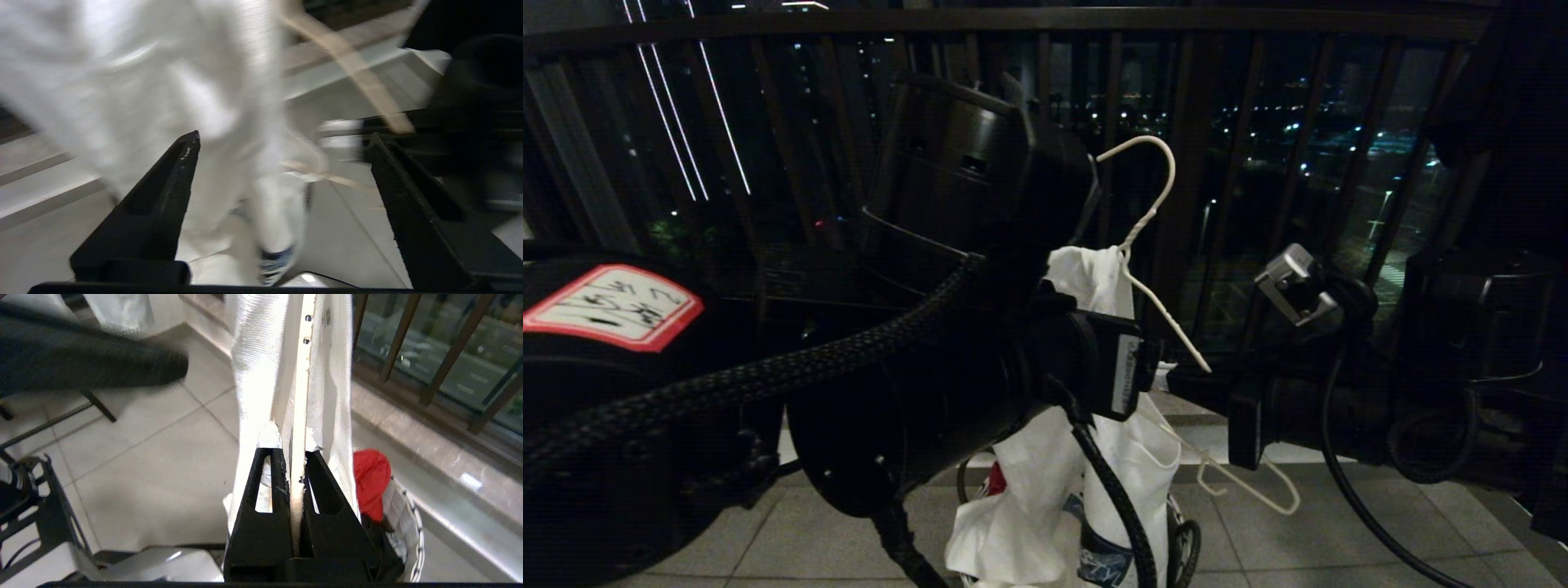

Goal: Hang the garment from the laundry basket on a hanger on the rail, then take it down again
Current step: Hang the clothes on the clothes rack

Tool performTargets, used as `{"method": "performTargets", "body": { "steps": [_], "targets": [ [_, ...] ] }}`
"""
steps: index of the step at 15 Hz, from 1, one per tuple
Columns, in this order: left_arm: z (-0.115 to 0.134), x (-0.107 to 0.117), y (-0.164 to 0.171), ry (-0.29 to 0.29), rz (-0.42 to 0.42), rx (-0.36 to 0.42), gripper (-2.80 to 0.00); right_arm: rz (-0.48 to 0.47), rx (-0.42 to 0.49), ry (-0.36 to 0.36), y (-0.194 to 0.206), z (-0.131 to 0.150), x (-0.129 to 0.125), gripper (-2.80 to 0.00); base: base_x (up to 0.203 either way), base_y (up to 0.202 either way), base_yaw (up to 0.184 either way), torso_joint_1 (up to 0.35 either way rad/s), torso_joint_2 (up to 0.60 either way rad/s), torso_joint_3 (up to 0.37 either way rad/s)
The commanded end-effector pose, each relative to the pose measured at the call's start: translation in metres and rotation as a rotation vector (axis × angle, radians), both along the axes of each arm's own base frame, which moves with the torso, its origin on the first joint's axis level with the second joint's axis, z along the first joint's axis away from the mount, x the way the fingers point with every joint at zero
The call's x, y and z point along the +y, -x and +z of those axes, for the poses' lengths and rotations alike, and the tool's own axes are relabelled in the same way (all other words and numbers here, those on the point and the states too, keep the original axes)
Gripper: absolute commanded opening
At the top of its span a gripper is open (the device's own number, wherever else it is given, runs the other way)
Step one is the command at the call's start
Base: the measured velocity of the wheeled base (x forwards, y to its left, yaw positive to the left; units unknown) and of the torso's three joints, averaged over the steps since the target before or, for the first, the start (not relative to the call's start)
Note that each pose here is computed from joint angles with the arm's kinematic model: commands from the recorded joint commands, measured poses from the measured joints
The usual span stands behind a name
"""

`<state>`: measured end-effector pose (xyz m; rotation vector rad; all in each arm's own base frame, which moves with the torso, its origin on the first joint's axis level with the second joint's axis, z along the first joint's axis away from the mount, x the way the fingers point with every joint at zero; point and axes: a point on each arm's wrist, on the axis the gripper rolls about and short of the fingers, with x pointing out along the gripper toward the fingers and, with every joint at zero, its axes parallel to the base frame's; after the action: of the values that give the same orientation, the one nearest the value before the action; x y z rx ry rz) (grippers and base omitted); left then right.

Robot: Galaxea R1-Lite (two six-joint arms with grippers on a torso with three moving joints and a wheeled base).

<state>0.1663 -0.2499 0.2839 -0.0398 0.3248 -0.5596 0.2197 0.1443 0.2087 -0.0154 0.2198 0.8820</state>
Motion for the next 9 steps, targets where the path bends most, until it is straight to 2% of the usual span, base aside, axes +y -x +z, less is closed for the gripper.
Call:
{"method": "performTargets", "body": {
  "steps": [1, 5, 8, 9],
  "targets": [
    [0.002, 0.014, -0.003, 0.005, 0.038, -0.004, 0.0, 0.002, -0.018, -0.012, 0.0, 0.002, 0.0, -2.8, 0.0, 0.0, 0.0, 0.0, 0.0, 0.0],
    [0.012, 0.045, -0.003, 0.016, 0.094, -0.035, 0.0, 0.002, -0.018, -0.012, 0.0, 0.002, 0.0, -2.8, 0.0, 0.0, 0.0, 0.0, 0.0, 0.0],
    [0.012, 0.067, -0.018, -0.027, 0.179, -0.057, 0.0, 0.002, -0.016, -0.011, 0.0, 0.001, 0.0, -2.8, 0.0, 0.0, 0.0, 0.0, 0.0, 0.0],
    [0.012, 0.074, -0.024, -0.05, 0.203, -0.066, -2.8, 0.002, -0.01, -0.007, 0.001, -0.001, 0.0, -2.8, 0.0, 0.0, 0.0, 0.0, 0.0, 0.0]
  ]
}}
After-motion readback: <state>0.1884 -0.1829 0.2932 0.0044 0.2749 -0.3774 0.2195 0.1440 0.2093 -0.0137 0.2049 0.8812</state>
